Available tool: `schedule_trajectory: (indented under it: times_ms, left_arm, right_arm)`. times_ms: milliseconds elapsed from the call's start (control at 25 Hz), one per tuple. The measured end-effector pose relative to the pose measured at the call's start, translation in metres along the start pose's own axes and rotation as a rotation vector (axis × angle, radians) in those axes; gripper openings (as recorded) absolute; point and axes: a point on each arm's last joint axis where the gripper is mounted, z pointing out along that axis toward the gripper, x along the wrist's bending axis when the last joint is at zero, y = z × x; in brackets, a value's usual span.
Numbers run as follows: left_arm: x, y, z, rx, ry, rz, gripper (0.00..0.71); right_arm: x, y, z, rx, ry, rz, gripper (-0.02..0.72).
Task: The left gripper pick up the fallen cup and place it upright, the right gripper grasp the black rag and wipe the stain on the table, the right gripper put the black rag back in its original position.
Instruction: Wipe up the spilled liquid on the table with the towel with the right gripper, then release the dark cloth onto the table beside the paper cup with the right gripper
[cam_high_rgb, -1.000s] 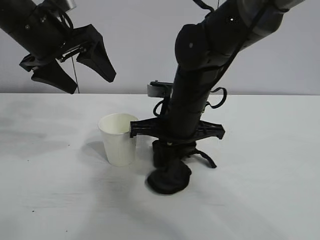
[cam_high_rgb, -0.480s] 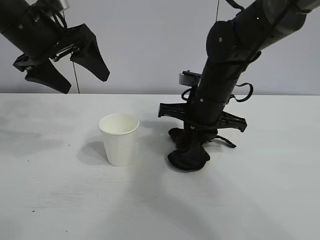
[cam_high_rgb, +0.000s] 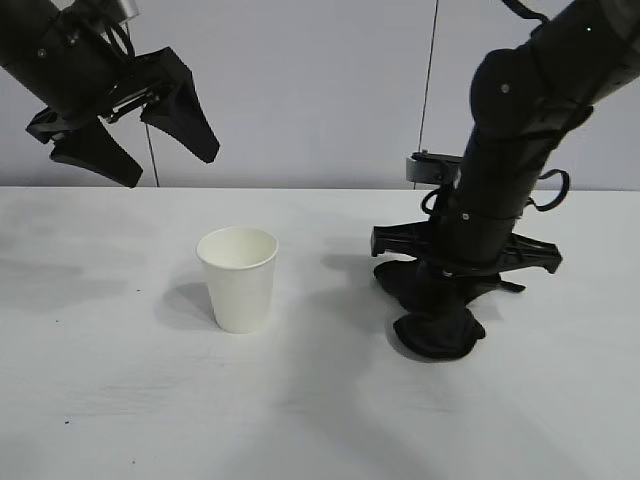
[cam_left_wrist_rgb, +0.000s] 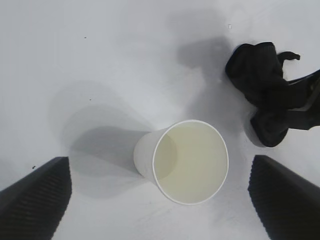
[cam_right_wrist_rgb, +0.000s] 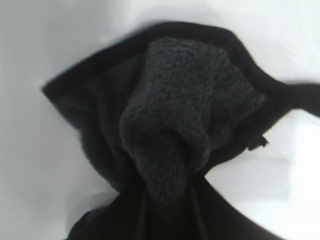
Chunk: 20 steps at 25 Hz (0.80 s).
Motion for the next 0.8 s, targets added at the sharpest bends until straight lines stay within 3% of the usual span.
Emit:
schedule_trajectory:
  times_ms: [480,800]
  left_arm:
    - [-0.002,0.001,0.000,-0.015,-0.024,-0.030,0.694]
    - [-0.003,0.002,0.000,-0.019,-0.038,-0.044,0.694]
  right_arm:
    - [-0.002,-0.004,-0.004,-0.013,0.006,-0.002,0.097]
    - [-0.035,-0.015,-0.022,0.045,-0.044,0.058,0.096]
